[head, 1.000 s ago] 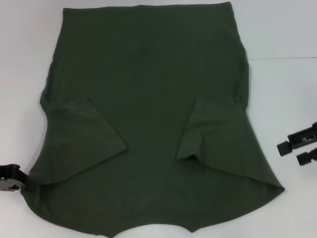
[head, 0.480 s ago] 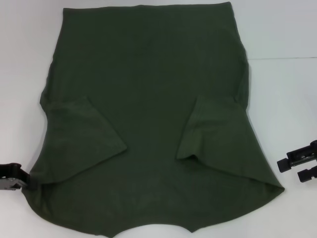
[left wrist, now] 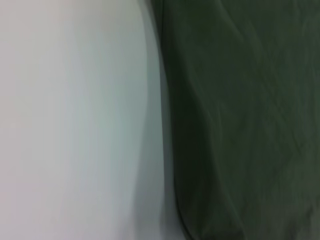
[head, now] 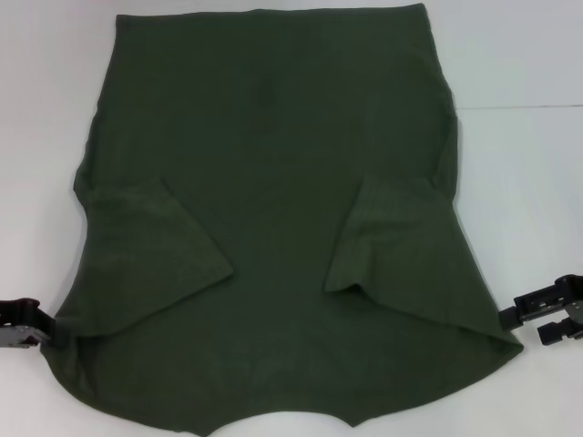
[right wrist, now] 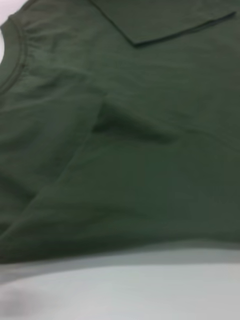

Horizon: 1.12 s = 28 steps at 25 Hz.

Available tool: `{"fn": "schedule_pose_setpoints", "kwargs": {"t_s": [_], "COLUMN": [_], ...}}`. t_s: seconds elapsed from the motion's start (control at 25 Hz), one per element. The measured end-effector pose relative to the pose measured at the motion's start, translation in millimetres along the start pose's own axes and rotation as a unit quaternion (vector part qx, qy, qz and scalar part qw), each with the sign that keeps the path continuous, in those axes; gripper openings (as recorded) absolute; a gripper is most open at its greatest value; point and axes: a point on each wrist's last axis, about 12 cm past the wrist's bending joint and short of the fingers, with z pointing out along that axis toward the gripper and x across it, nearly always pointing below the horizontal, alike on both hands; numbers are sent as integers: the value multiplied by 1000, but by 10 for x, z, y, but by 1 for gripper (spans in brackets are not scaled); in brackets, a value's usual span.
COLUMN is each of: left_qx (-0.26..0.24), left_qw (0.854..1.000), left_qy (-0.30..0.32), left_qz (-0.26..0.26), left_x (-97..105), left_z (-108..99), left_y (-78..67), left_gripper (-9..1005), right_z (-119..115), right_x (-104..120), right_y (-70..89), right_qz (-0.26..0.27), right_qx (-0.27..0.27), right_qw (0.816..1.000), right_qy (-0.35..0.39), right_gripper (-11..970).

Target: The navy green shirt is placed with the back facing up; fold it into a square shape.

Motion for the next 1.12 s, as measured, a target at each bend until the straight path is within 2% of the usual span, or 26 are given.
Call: {"fn": "schedule_pose_setpoints", "kwargs": {"t_s": [0.28, 1.12], "left_qx": [0, 2], "left_qw": [1000, 1000], "left_qy": [0, -1], "left_qz": [1, 5], "left_x": [-9, -41], "left_z": [0, -13], "left_y": [-8, -32], "left_gripper": [15, 16], "right_z": [115, 251], "right_x": [26, 36], "right_y": [14, 11], "right_qz": [-16, -32], "right_qx": [-5, -3], "right_qw": [1000, 999], "right_qy": [2, -8], "right_gripper": [909, 907]}}
